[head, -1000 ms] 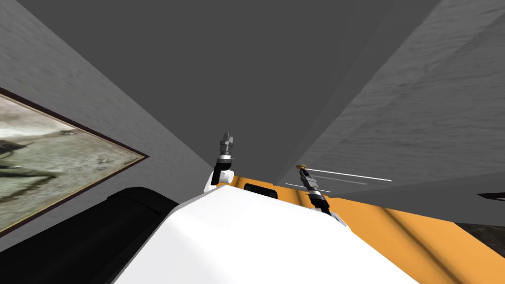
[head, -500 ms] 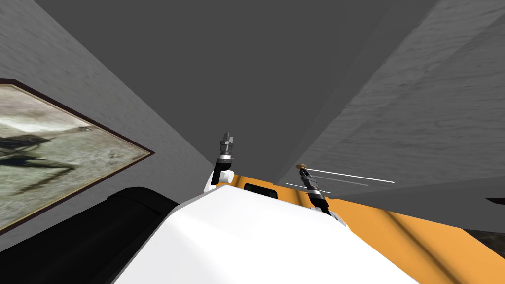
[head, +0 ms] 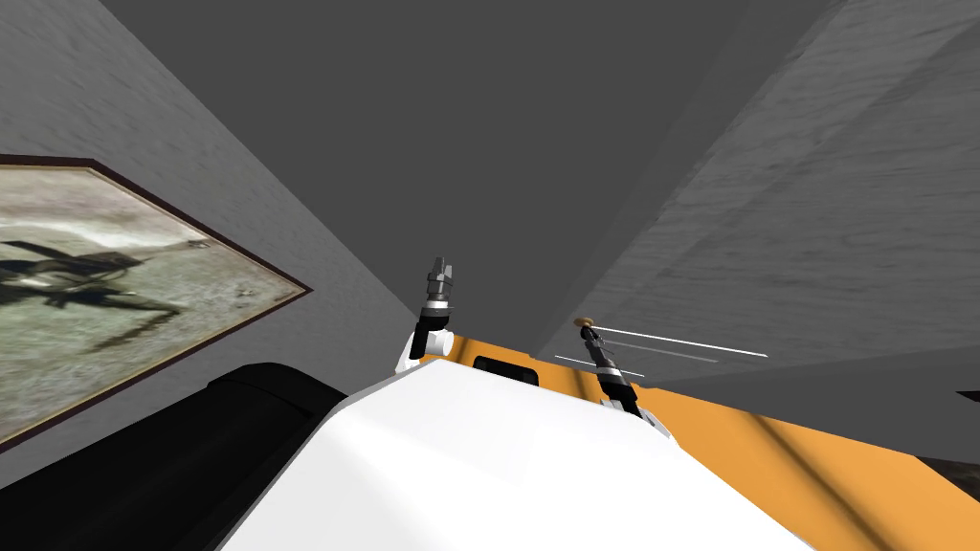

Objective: Pull the door open

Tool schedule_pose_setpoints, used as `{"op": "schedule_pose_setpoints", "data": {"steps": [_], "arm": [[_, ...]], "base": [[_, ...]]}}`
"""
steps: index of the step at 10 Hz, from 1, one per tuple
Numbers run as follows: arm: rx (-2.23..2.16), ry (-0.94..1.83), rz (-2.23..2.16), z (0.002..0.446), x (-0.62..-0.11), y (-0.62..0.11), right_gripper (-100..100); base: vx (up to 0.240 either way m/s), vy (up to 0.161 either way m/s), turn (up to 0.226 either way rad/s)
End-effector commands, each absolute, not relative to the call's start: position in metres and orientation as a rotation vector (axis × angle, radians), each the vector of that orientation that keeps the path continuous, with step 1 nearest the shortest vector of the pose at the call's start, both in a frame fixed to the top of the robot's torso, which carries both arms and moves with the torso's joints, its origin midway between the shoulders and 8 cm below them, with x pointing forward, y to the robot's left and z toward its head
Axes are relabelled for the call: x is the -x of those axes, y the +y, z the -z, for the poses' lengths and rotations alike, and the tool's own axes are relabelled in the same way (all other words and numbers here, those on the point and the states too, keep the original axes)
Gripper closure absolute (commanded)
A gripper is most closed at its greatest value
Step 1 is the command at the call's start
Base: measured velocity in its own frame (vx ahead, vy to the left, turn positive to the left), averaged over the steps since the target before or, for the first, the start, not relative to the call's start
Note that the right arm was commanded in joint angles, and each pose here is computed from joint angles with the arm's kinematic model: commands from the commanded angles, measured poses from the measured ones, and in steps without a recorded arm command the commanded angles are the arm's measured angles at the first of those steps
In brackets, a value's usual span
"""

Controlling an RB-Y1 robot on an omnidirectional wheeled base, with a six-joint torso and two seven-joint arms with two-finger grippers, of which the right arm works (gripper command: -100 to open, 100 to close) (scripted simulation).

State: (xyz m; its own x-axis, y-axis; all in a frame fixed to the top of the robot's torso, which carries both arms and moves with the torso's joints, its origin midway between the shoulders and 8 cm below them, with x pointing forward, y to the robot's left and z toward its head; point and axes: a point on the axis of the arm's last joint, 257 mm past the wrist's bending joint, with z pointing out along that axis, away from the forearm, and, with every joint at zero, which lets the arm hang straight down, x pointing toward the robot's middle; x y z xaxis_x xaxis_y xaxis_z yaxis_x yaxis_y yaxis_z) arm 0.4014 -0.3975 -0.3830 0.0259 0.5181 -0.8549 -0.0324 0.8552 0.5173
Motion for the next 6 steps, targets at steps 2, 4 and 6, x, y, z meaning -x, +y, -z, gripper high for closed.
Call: {"op": "schedule_pose_setpoints", "data": {"steps": [2, 4, 6], "arm": [[-0.484, 1.480, -0.506, 0.3854, -0.4015, -0.3964, 100], [-0.533, 1.466, -0.547, 0.3851, -0.4025, -0.3970, 100], [-0.576, 1.452, -0.582, 0.3848, -0.4036, -0.3977, 100]], "base": [[-0.044, -0.022, 0.064], [-0.040, -0.021, 0.052], [-0.034, -0.019, 0.043]]}}
